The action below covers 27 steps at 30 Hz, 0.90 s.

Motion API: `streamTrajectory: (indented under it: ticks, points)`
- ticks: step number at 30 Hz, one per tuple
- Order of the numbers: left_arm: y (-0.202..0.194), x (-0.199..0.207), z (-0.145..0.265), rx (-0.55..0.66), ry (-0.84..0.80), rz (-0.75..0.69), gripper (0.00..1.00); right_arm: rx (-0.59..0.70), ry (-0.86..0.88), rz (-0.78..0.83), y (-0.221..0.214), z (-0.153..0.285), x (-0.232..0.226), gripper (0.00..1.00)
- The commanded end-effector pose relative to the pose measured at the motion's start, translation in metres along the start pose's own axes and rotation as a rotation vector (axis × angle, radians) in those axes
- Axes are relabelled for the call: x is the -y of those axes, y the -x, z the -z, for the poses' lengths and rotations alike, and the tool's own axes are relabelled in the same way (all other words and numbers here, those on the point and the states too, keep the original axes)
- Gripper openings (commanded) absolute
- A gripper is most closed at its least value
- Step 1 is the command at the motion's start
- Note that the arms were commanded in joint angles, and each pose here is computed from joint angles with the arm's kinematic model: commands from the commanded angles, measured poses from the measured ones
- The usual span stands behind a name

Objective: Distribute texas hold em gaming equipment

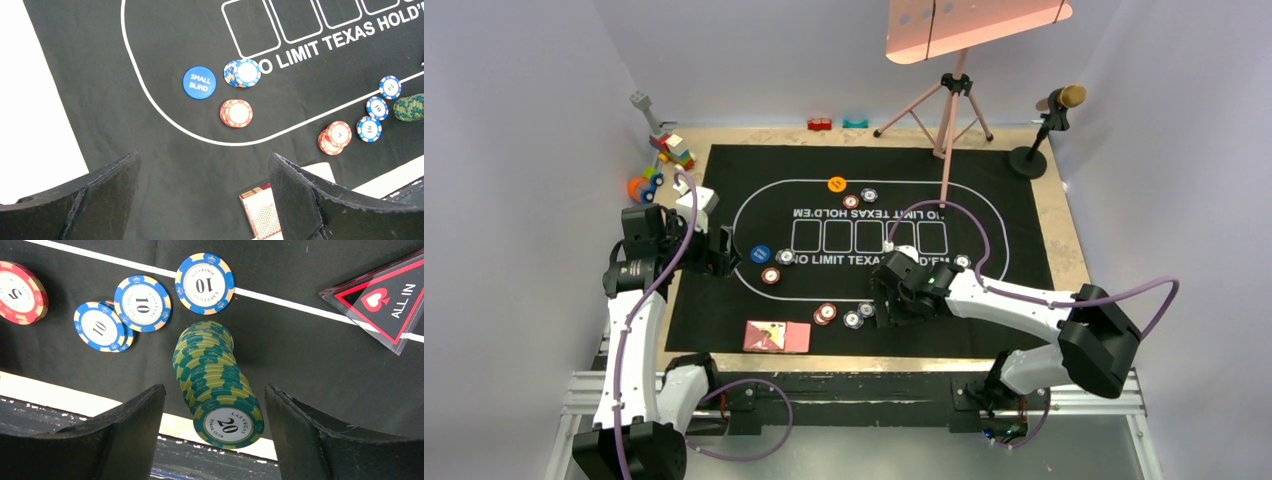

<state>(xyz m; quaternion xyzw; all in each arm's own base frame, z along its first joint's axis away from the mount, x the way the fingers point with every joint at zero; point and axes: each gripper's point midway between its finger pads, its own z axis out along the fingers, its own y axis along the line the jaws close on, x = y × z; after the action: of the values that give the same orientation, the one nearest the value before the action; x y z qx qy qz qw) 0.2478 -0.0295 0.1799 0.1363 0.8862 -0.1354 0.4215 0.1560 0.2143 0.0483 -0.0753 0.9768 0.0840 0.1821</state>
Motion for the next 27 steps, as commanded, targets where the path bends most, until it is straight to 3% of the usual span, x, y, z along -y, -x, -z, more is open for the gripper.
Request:
streamTrajectory:
  ticks: [1, 9, 16, 27]
  points:
    - [0.008, -0.001, 0.000, 0.039, -0.005, -0.021, 1.00, 0.062, 0.011, -0.021, 0.016, 0.002, -0.009, 0.73]
    - [0.007, -0.001, 0.000, 0.039, -0.005, -0.021, 1.00, 0.081, 0.009, -0.013, 0.023, 0.004, -0.010, 0.57]
    - [0.007, -0.001, 0.000, 0.040, -0.005, -0.022, 1.00, 0.091, 0.010, -0.014, 0.025, 0.007, -0.010, 0.29]
    - [0.008, 0.000, 0.001, 0.043, -0.007, -0.025, 1.00, 0.157, 0.026, -0.005, 0.045, 0.033, -0.015, 0.08]
